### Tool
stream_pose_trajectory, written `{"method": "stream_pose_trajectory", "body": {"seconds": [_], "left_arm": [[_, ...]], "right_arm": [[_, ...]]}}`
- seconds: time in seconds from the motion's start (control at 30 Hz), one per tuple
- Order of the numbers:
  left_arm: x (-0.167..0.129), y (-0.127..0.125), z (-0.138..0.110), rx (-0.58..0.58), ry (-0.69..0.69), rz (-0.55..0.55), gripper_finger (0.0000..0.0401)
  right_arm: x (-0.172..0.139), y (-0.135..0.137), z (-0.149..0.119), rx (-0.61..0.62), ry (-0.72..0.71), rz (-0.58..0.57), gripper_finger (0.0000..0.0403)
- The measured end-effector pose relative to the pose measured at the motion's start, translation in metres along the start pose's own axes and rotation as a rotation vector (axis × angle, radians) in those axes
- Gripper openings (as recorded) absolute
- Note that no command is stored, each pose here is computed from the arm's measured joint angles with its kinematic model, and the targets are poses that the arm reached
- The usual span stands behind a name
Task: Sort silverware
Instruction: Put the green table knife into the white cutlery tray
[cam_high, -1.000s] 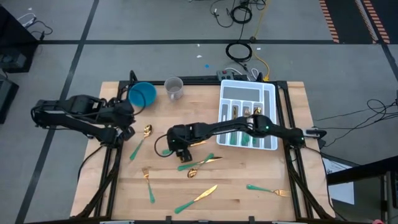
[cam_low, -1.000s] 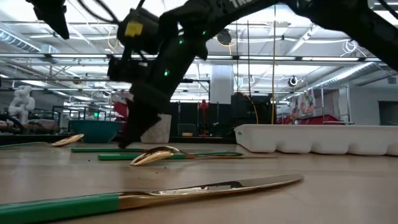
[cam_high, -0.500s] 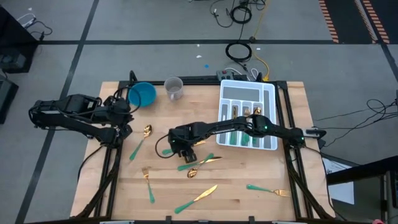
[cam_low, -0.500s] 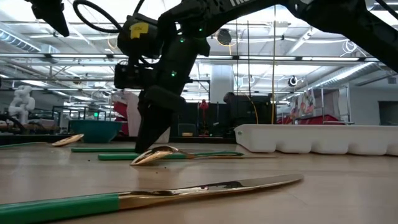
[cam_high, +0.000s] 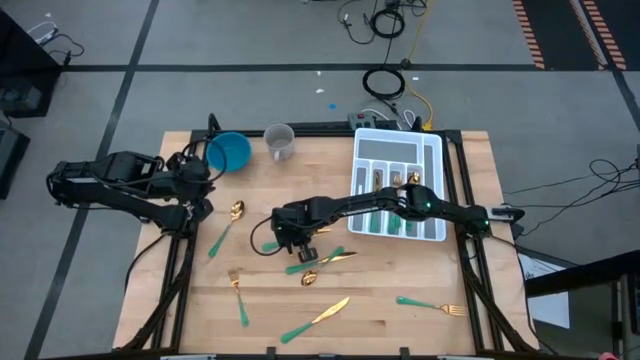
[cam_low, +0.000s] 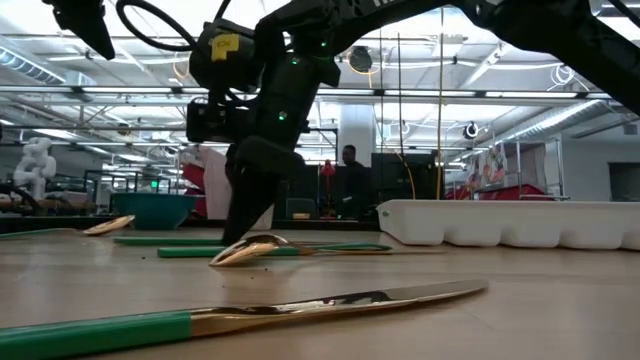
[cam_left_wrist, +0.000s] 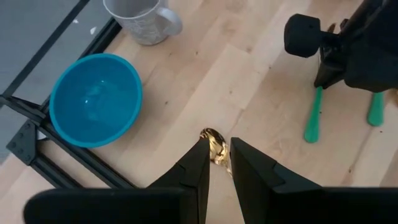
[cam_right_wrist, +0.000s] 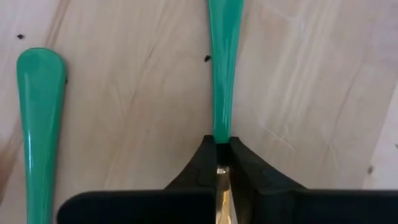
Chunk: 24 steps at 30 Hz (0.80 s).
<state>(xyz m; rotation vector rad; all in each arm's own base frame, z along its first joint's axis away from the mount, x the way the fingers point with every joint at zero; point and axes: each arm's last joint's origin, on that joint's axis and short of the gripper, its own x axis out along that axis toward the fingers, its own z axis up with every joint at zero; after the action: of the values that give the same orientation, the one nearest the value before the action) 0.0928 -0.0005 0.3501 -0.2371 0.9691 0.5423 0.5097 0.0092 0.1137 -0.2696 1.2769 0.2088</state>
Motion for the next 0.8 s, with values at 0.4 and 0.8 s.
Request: {"method": "stream_pose_trajectory", "body": {"seconds": [0.4, 0.8], "left_arm": [[0.0, 0.003, 0.002, 0.0, -0.058, 0.088, 0.0073], [0.0, 0.003, 0.002, -0.001, -0.078, 0.117, 0.0073]], "right_arm": [[-0.05, -0.01, 0.005, 0.061, -0.067, -0.073, 0.0], [-0.117, -0.017, 0.009, 0.025, -0.176, -0.176, 0.0]]}}
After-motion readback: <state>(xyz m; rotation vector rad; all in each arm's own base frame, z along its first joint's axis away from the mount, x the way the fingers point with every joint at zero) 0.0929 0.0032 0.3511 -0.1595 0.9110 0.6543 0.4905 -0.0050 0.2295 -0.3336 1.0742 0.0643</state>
